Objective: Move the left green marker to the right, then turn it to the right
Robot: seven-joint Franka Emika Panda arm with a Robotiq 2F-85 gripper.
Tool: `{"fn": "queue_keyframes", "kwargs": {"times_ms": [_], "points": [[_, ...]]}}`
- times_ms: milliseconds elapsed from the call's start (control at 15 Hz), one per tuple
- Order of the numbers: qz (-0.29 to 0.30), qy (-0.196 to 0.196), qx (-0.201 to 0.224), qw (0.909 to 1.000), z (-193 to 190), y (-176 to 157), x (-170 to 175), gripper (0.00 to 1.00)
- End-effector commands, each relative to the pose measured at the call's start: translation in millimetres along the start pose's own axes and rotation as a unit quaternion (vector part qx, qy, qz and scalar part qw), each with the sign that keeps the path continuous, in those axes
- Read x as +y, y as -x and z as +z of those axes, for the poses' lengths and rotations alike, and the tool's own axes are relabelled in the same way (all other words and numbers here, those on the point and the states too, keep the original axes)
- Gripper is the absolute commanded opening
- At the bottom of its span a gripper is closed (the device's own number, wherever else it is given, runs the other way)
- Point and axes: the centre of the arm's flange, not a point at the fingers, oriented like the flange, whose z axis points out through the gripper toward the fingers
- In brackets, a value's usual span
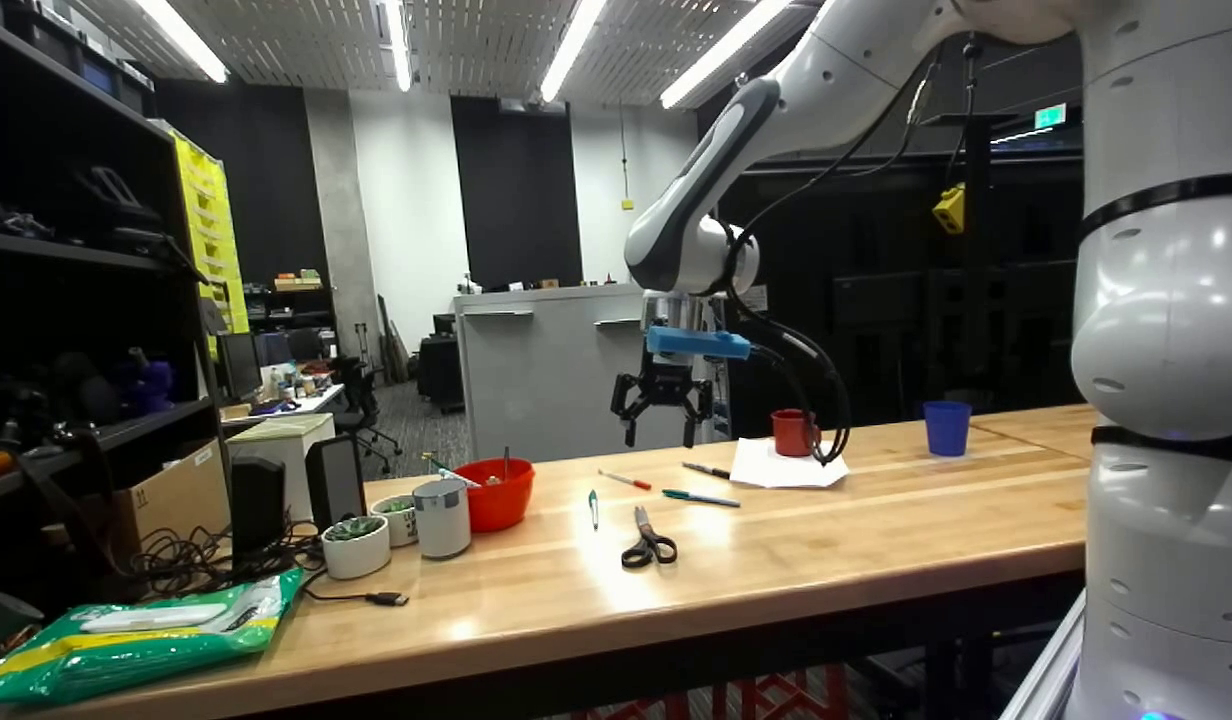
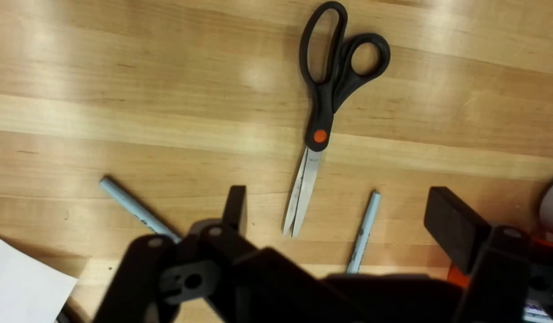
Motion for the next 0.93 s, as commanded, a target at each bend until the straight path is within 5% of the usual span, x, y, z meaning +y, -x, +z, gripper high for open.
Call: {"fn": "queue_keyframes", "kwargs": {"times_ms": [0, 867], "points": [[-0.013, -0.013, -0.023, 0.9996, 10, -25, -12, 1.00], [-0.018, -0.016, -0.075, 0.9969, 57, -92, -25, 1.00]]}}
